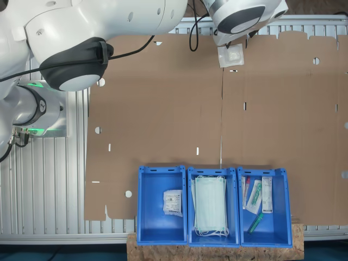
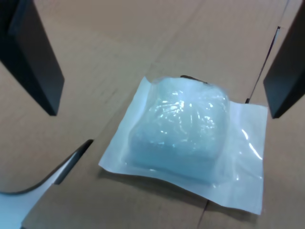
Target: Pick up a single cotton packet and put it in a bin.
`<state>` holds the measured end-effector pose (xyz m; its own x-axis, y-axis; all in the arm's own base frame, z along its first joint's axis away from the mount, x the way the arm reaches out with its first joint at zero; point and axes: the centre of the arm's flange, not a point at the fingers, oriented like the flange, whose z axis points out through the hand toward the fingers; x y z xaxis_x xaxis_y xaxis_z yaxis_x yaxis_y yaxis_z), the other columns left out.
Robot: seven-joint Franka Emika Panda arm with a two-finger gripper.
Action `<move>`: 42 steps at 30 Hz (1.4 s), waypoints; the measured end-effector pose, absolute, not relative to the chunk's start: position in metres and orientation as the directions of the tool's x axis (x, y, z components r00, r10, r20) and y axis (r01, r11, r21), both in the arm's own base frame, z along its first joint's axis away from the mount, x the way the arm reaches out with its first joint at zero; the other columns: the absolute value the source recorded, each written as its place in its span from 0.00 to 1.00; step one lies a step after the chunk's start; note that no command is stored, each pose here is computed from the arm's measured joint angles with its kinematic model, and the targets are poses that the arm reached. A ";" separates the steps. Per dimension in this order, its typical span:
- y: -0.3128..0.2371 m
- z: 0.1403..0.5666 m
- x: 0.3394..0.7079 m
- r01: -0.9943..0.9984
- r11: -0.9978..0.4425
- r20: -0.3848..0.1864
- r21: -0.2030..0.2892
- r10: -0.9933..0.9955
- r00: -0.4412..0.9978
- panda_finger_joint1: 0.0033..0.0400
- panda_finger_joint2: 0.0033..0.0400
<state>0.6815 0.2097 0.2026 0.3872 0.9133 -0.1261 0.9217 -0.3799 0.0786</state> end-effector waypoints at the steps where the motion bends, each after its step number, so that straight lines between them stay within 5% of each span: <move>1: 0.209 0.200 0.682 0.921 -0.381 -0.127 0.078 0.913 0.388 1.00 1.00; 42: 0.163 0.151 0.686 0.900 -0.433 -0.152 0.051 0.887 0.435 1.00 1.00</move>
<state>0.6863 0.1633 0.1512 0.4355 0.8873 -0.1517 0.9000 -0.4330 0.0506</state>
